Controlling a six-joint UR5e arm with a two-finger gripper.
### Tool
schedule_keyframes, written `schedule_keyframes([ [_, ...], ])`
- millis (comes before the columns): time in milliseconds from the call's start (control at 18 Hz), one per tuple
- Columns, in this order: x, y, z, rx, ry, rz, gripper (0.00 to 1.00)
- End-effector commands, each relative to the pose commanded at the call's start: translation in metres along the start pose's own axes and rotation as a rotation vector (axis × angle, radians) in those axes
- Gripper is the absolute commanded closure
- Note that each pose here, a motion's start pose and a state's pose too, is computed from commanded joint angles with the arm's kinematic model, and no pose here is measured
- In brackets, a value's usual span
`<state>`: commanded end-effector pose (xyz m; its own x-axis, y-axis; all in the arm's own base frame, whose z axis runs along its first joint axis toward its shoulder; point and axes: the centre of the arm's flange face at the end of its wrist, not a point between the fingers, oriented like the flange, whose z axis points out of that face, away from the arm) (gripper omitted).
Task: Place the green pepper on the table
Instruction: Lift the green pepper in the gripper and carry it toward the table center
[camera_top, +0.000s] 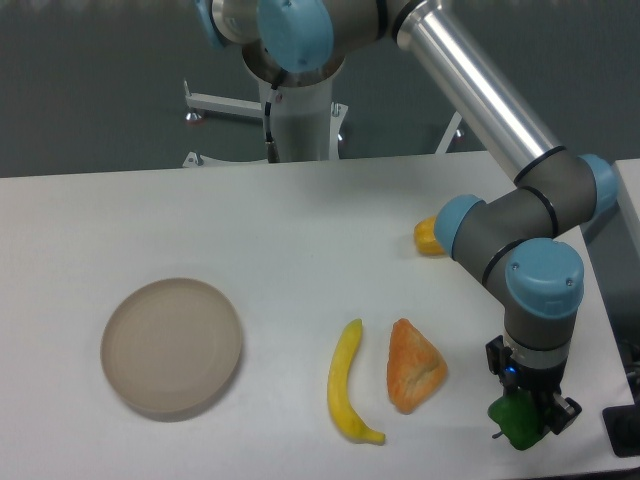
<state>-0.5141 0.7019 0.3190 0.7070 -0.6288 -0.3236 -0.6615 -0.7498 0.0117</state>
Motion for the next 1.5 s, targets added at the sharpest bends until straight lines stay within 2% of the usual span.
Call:
schedule_keyframes([
  [222, 0.003, -0.001, 0.001, 0.000, 0.008, 0.000, 0.56],
  [278, 0.006, -0.011, -0.001, 0.000, 0.013, 0.007, 0.56],
  [556, 0.033, -0.023, -0.025, 0.010, 0.089, 0.006, 0.56],
  [833, 0.091, -0.024, -0.062, 0.041, 0.208, 0.015, 0.56],
  [1000, 0.121, -0.021, -0.079, 0.061, 0.241, 0.014, 0.57],
  [1167, 0.155, -0.010, -0.081, 0.079, 0.283, 0.071, 0.57],
  [1500, 0.209, -0.006, -0.065, 0.151, 0.358, 0.086, 0.57],
])
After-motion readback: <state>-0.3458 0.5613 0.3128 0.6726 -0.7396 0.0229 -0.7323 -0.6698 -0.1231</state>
